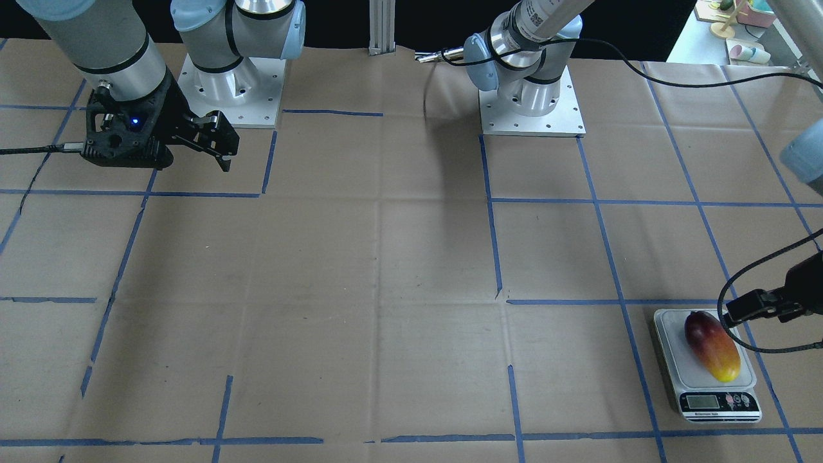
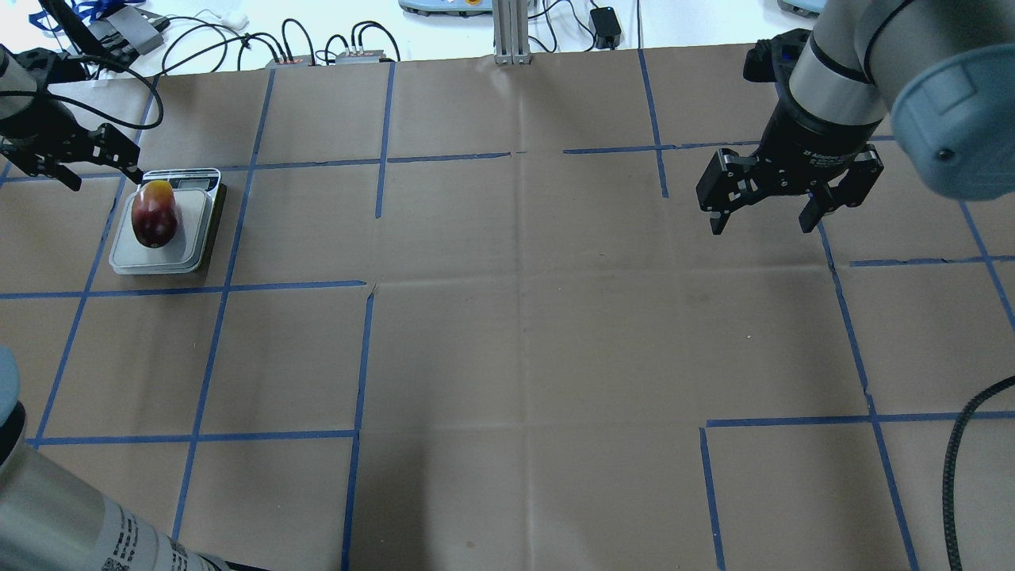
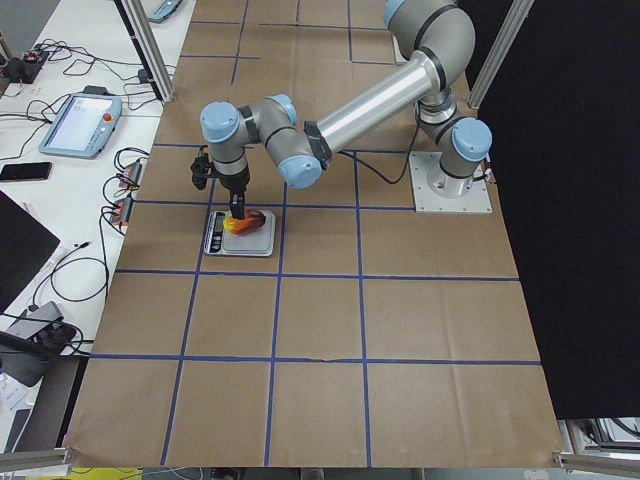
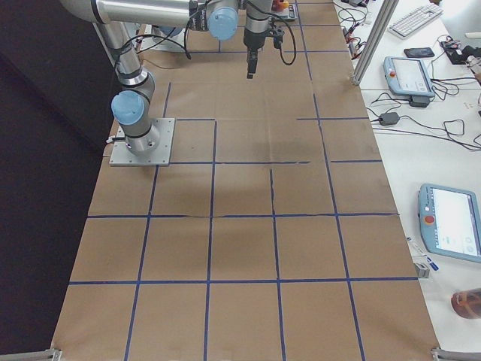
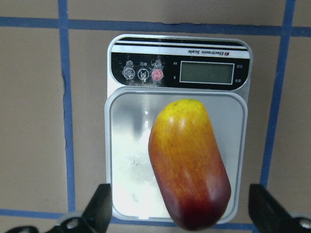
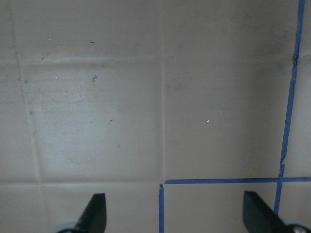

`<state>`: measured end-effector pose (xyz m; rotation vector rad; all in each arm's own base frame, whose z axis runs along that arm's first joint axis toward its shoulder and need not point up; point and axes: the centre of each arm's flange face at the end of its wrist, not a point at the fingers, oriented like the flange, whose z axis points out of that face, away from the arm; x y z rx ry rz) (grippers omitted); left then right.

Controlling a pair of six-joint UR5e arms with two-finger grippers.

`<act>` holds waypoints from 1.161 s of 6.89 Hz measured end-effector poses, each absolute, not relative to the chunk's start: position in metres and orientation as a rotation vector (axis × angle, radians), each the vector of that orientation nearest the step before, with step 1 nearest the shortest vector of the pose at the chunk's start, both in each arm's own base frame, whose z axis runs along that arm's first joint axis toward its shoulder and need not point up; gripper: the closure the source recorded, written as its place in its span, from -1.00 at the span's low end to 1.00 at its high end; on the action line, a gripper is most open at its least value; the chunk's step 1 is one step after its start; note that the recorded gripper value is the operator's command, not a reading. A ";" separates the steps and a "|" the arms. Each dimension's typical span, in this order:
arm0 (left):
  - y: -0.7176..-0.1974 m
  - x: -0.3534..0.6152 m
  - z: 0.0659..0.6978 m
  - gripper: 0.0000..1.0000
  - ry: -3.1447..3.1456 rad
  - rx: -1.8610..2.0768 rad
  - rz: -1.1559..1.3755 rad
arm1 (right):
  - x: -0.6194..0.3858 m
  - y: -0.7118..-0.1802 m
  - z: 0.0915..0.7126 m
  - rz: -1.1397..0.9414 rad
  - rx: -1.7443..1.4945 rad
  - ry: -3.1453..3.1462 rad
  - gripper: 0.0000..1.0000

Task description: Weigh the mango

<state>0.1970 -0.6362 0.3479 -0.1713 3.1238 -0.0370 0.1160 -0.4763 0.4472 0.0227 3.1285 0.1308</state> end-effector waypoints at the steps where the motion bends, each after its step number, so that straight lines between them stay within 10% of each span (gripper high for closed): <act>1: -0.613 0.167 0.382 -0.99 3.112 -0.249 -0.067 | 0.116 -0.476 0.447 0.132 0.023 3.128 -1.00; 8: -0.513 -0.103 0.471 -0.99 3.126 -0.310 0.018 | 0.116 -0.476 0.447 0.131 0.023 3.129 -1.00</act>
